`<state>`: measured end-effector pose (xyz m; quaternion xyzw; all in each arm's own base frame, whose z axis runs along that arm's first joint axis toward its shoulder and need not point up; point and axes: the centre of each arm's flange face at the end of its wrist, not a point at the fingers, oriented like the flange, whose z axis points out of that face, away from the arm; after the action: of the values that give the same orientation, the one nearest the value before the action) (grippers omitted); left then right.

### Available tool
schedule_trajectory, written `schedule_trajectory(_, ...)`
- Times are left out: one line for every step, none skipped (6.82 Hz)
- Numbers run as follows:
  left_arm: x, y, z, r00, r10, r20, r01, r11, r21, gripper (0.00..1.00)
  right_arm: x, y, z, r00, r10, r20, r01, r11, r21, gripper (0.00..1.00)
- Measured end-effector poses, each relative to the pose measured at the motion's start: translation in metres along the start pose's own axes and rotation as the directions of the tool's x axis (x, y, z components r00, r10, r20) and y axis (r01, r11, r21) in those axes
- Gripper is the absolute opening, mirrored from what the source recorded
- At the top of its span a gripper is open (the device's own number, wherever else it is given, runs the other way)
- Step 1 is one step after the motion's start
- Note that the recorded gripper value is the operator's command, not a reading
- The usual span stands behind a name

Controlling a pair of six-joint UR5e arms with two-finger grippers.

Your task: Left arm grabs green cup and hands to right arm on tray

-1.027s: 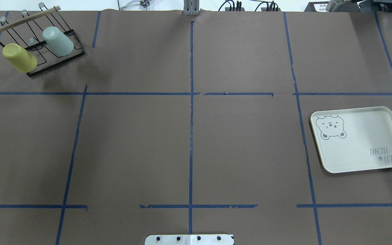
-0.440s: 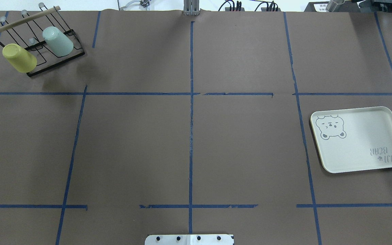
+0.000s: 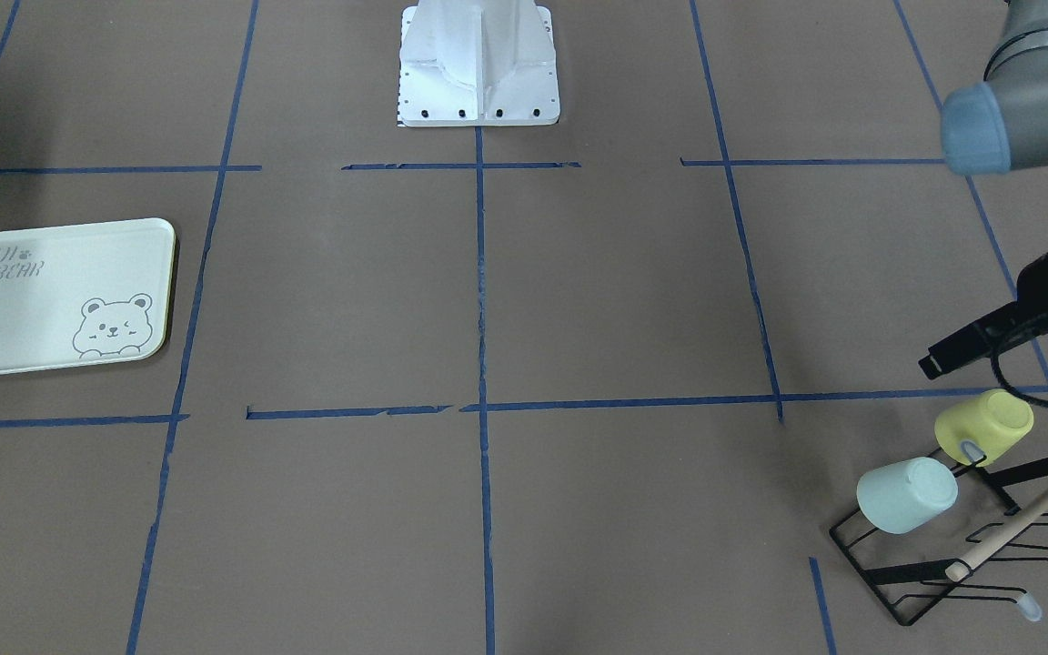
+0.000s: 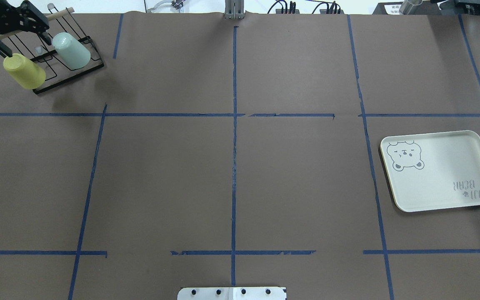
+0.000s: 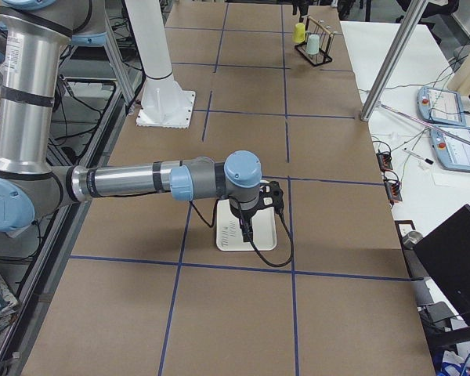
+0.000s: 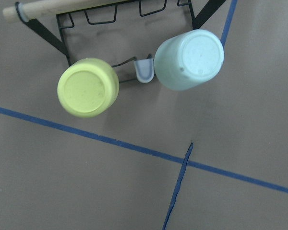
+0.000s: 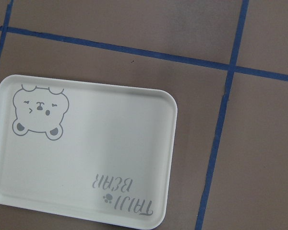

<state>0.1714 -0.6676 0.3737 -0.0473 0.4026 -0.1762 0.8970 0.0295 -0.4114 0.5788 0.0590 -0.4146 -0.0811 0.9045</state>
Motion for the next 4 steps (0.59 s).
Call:
schedule_trajectory(0.009,-0.015,0.022,1.000,-0.021,0.004,0.021,0.999,0.045,1.00,0.000,0.000,0.000,1.000,-0.001,0.005,0.001,1.000,0.000,1.00)
schedule_trajectory(0.017,-0.018,0.043,0.999,-0.031,0.016,0.030,0.997,0.070,1.00,-0.001,0.000,0.000,1.000,-0.002,0.010,0.002,1.000,0.000,1.00)
schedule_trajectory(0.024,-0.017,0.055,0.999,-0.032,0.025,0.030,0.997,0.075,1.00,-0.001,0.001,0.000,1.000,-0.003,0.012,0.003,1.000,0.000,1.00)
schedule_trajectory(0.031,-0.020,0.060,0.999,-0.029,0.035,0.026,0.995,0.091,1.00,-0.001,0.001,0.000,1.000,-0.004,0.012,0.004,1.000,0.000,1.00)
